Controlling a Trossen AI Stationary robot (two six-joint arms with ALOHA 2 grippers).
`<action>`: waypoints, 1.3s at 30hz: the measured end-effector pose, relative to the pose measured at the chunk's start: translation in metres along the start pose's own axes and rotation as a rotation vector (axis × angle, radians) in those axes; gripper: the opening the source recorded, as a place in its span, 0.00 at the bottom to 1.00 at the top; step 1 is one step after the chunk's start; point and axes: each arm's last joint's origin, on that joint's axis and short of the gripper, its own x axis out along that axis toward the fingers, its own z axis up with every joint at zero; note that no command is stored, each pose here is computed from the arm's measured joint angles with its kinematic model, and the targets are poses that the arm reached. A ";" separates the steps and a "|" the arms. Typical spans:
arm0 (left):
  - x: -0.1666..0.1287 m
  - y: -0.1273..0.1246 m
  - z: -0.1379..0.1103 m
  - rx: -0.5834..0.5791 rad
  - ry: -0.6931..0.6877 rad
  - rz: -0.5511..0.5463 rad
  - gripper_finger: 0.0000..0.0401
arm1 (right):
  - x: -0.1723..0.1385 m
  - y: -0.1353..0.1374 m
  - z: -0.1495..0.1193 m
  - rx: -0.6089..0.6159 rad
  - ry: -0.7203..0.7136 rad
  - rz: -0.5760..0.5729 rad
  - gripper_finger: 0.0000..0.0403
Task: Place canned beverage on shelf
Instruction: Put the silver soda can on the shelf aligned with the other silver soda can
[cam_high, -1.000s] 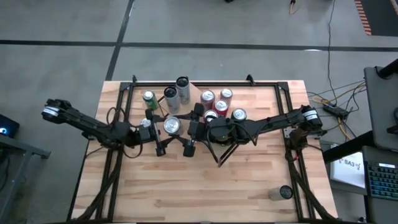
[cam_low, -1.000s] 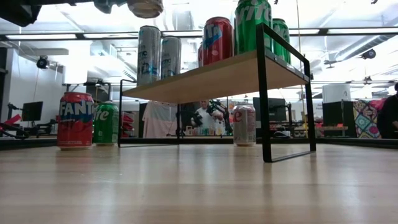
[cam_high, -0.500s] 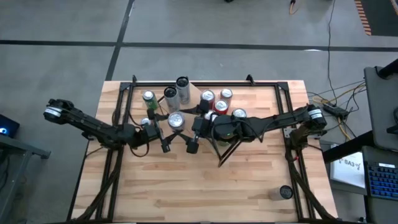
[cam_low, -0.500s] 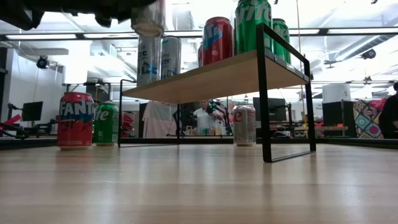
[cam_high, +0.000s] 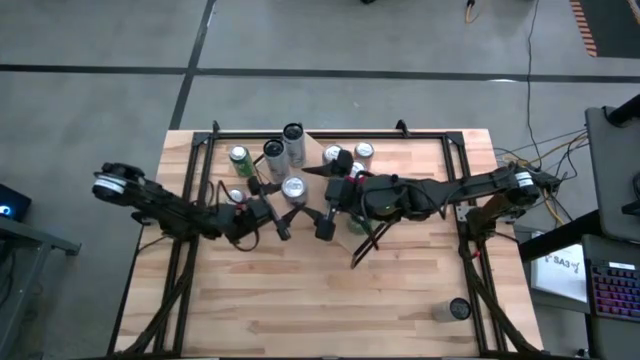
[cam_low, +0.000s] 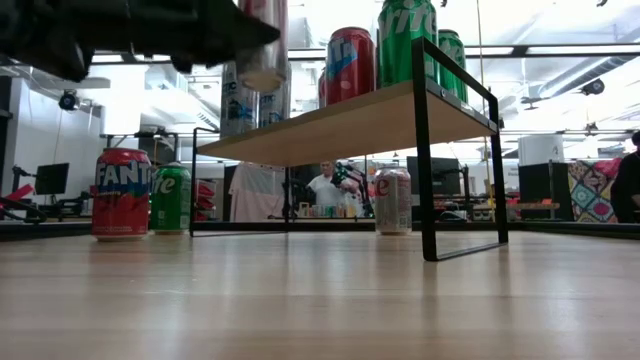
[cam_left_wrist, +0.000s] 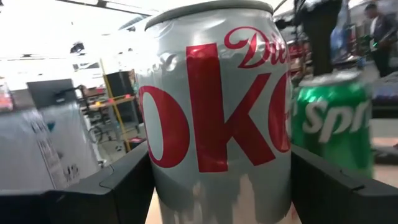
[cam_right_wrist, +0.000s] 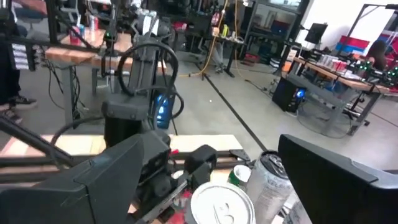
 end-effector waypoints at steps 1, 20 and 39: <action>0.002 -0.001 -0.004 0.006 0.007 0.006 0.70 | -0.001 0.001 0.000 -0.004 0.008 0.003 0.89; 0.031 -0.018 -0.033 -0.007 0.029 0.109 0.70 | -0.006 -0.002 0.001 -0.019 0.029 -0.018 0.89; 0.033 -0.019 -0.035 -0.023 0.054 0.123 0.70 | -0.006 -0.002 0.000 -0.013 0.034 -0.017 0.89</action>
